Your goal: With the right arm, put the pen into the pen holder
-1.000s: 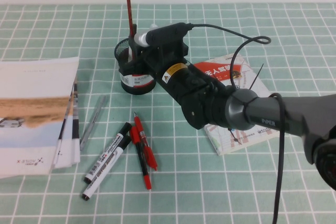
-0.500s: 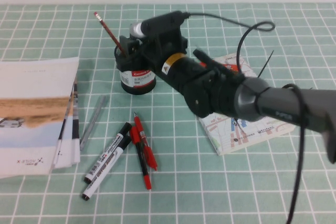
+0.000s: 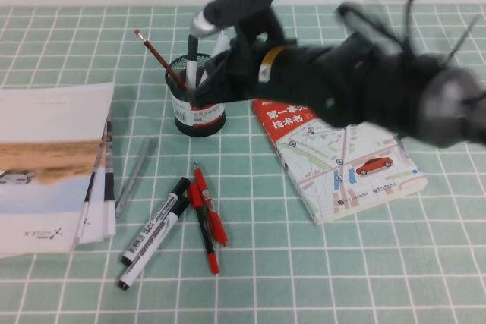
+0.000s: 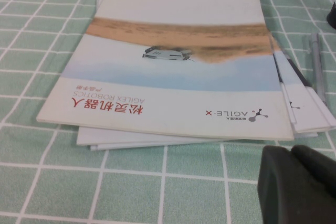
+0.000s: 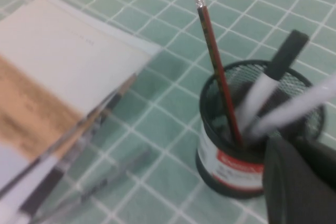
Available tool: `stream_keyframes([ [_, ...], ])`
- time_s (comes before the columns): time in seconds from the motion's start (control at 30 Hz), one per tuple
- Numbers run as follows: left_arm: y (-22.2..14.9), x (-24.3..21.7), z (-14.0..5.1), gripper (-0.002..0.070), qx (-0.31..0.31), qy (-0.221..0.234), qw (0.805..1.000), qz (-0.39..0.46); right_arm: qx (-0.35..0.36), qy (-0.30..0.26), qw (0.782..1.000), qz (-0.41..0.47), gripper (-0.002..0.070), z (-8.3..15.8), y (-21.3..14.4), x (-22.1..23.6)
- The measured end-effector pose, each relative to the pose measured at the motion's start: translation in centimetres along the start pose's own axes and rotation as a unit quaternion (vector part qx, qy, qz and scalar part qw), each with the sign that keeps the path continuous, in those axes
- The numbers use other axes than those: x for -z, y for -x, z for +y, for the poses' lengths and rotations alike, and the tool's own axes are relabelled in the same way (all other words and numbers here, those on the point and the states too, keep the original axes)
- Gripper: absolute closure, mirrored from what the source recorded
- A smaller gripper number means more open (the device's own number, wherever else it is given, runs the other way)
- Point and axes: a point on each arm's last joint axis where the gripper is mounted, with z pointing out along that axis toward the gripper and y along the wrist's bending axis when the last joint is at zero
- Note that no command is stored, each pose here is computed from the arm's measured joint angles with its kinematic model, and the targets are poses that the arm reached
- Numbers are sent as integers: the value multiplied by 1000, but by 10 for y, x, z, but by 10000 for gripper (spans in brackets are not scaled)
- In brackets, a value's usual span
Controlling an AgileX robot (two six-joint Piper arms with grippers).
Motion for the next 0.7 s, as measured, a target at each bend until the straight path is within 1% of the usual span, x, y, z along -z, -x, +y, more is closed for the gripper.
stream_keyframes([
  [0.2,0,0,0,679,0,0,1000,0,35,0,999,36,692,0,27,57],
  [0.43,0,0,0,679,0,0,1000,0,49,49,997,42,694,8,52,129],
  [0.57,0,0,0,679,0,0,1000,0,48,67,996,34,694,12,51,160],
  [0.7,0,0,0,679,0,0,1000,0,41,75,996,40,695,13,32,189],
])
